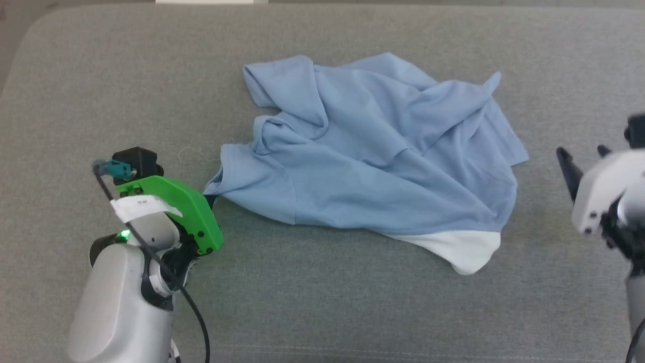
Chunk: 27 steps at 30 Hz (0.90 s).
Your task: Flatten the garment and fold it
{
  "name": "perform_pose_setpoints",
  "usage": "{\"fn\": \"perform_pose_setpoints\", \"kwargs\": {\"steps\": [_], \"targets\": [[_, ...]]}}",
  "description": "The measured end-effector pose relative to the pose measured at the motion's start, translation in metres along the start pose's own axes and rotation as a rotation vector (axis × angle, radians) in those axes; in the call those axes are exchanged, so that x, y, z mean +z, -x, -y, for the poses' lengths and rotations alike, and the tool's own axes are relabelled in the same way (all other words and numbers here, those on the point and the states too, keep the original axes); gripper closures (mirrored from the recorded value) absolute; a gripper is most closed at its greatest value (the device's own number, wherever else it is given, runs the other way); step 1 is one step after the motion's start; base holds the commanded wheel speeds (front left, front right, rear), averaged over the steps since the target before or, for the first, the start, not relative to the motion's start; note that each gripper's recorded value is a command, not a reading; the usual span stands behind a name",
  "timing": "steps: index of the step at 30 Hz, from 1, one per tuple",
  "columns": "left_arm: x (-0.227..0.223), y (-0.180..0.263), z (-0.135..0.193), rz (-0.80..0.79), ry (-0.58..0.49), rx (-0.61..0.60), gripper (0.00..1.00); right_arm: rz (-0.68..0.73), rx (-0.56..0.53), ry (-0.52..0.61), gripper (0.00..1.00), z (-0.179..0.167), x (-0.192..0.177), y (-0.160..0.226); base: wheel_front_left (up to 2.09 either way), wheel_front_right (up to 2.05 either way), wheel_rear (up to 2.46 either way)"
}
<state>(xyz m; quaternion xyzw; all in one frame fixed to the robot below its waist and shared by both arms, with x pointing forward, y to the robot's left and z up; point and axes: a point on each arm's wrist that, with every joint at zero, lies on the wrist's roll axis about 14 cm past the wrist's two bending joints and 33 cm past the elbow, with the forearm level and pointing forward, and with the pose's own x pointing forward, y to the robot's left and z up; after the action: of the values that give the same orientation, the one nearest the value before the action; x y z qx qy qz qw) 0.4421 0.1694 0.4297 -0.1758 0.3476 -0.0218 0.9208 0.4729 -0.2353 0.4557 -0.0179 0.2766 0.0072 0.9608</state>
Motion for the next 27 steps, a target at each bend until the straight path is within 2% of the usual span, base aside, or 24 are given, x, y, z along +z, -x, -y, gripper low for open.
{"fn": "perform_pose_setpoints", "kwargs": {"steps": [6, 12, 20, 21, 22, 27], "targets": [[-0.001, -0.004, 0.000, 0.022, 0.045, -0.012, 1.00, -0.208, 0.012, 0.151, 0.00, -0.009, -0.013, -0.036, 0.00, 0.00, 0.00], [-0.012, -0.010, -0.011, 0.008, 0.070, 0.013, 1.00, -0.359, 0.052, 0.220, 0.00, -0.027, -0.044, -0.062, 0.00, 0.00, 0.00], [-0.024, -0.015, -0.020, -0.013, 0.109, 0.037, 1.00, -0.416, 0.101, 0.293, 0.00, -0.044, -0.054, -0.080, 0.00, 0.00, 0.00], [-0.024, -0.015, -0.021, -0.014, 0.111, 0.037, 1.00, -0.424, 0.103, 0.290, 0.20, -0.045, -0.055, -0.080, 0.00, 0.00, 0.00], [-0.024, -0.015, -0.020, -0.009, 0.115, 0.036, 1.00, -0.427, 0.107, 0.283, 1.00, -0.045, -0.054, -0.079, 0.00, 0.00, 0.00], [-0.017, -0.011, -0.015, 0.020, 0.148, 0.009, 1.00, -0.408, 0.141, 0.190, 1.00, -0.052, -0.049, -0.073, 0.00, 0.00, 0.00]]}}
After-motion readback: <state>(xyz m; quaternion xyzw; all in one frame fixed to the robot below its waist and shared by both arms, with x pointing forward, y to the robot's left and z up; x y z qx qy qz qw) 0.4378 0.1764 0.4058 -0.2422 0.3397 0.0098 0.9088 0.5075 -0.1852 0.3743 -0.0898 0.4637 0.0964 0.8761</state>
